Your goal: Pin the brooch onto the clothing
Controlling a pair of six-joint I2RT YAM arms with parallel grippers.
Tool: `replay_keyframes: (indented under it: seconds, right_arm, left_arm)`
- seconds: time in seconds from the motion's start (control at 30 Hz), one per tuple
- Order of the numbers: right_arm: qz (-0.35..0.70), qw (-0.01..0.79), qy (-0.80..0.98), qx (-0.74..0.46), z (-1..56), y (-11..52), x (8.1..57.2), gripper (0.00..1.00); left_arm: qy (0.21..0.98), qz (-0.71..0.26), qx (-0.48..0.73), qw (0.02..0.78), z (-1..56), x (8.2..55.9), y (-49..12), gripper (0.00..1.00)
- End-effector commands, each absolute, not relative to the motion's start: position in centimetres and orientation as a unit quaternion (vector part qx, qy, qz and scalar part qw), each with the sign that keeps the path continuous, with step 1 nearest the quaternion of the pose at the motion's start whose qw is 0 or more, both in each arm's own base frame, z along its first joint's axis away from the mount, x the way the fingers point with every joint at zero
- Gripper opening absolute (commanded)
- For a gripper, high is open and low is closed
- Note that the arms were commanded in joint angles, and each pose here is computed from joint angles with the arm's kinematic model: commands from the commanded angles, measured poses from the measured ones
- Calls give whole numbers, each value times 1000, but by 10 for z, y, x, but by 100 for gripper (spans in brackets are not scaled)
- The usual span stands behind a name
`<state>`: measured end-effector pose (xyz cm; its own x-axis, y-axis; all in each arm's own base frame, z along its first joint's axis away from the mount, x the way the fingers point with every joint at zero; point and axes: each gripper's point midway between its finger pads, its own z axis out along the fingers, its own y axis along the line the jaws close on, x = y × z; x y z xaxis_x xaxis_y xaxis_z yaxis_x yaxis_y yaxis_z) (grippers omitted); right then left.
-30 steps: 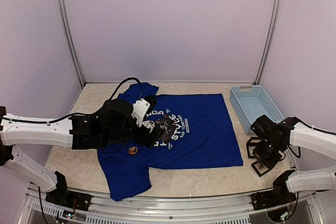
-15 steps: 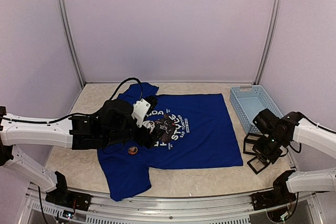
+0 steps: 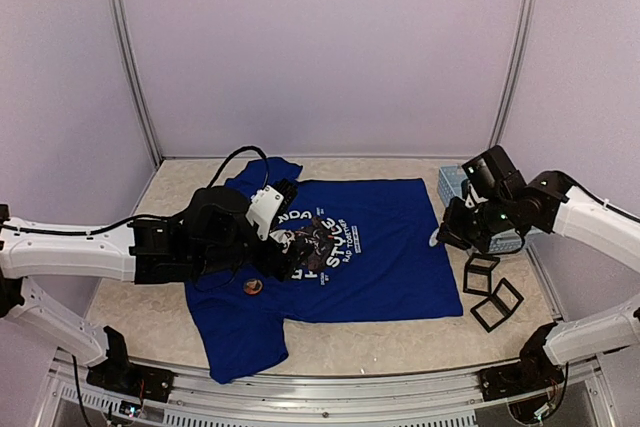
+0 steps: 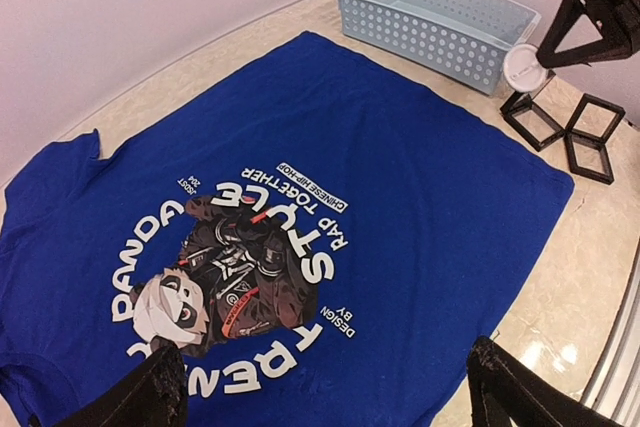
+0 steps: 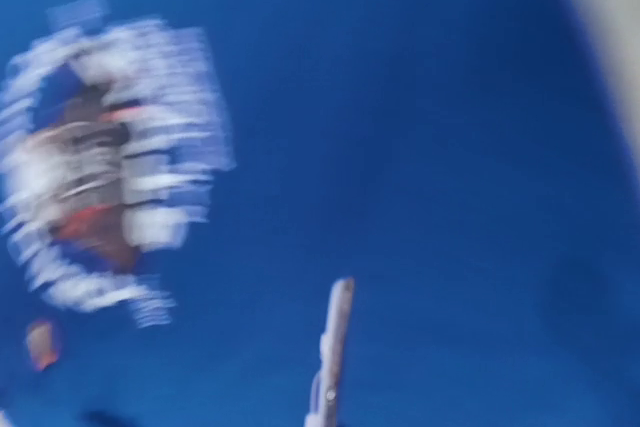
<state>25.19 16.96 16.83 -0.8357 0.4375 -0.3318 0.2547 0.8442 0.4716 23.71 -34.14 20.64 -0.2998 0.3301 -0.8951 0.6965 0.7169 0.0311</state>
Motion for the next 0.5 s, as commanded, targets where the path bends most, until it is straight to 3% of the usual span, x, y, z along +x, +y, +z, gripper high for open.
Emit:
replay_keyframes:
  seconds: [0.0, 0.2, 0.47]
  right_arm:
    - [296, 312, 902, -36, 233, 256, 282, 0]
    - [400, 413, 779, -250, 315, 341, 263, 0]
    - [491, 507, 565, -427, 385, 364, 190, 0]
  left_arm:
    - [774, -239, 308, 498, 226, 238, -340, 92]
    - [743, -313, 308, 504, 261, 233, -339, 92]
    - [652, -411, 354, 529, 324, 195, -339, 84]
